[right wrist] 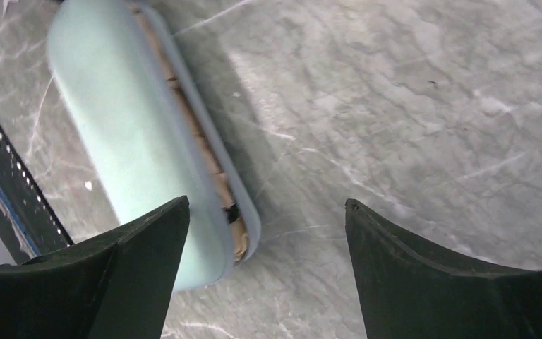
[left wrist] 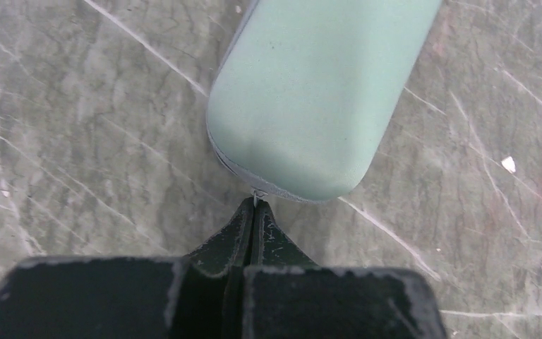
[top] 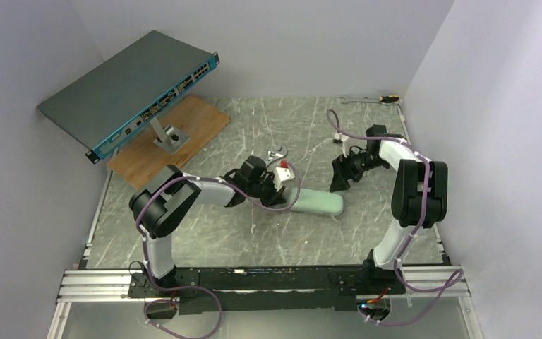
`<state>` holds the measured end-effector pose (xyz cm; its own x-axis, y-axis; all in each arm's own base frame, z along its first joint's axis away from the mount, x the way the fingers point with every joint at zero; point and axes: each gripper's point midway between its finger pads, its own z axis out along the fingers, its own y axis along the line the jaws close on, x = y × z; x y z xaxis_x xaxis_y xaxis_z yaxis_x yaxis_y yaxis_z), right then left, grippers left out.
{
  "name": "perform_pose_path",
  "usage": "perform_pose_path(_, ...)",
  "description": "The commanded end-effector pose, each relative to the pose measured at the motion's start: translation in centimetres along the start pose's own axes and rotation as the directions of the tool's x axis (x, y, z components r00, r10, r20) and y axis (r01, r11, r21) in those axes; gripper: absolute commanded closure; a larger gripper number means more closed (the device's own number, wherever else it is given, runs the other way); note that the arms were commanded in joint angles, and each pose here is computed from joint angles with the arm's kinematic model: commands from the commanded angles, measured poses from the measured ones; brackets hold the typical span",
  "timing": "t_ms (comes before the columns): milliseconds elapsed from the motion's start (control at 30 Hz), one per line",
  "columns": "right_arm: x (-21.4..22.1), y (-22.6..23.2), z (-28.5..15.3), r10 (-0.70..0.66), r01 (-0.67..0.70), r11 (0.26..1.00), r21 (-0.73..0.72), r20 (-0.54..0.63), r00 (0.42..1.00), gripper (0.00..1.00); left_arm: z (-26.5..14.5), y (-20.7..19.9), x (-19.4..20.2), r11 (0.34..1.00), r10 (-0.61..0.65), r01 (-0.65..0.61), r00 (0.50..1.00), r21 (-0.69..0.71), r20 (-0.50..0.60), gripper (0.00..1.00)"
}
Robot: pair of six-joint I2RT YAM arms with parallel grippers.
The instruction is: Open the umbrella
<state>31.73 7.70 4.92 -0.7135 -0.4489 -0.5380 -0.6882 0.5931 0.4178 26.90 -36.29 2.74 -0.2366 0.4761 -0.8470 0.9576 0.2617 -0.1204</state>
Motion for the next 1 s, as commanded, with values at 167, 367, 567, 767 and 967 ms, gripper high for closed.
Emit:
perform_pose_path(167, -3.3, 5.6, -0.8, -0.207, 0.213, 0.963, -0.165, 0.052, 0.977, 0.14, 0.8, 2.2, -2.1, 0.998, 0.056, -0.056, 0.998, 0.011, 0.025, 1.00)
perform_pose_path(367, -2.8, 6.5, 2.6, -0.215, 0.214, 0.962, -0.171, 0.015, 0.977, 0.13, 0.9, 2.7, -2.7, 0.997, 0.080, -0.080, 0.996, 0.004, 0.042, 1.00)
perform_pose_path(567, -0.5, 6.2, 4.5, -0.123, 0.114, 0.977, -0.182, -0.042, 0.991, 0.31, 0.3, 2.1, -3.2, 0.997, 0.080, -0.081, 0.995, 0.010, 0.063, 1.00)
perform_pose_path(767, 0.3, 4.2, 5.2, -0.021, 0.015, 0.996, -0.093, -0.068, 0.997, 0.87, -1.0, 0.3, -2.5, 0.996, 0.084, -0.086, 0.995, 0.026, 0.058, 1.00)
perform_pose_path(967, 0.7, 3.5, 4.8, 0.077, -0.080, 0.994, -0.069, -0.038, 0.996, 1.00, -2.1, -3.0, -0.8, 0.994, 0.090, -0.092, 0.995, 0.062, 0.036, 1.00)
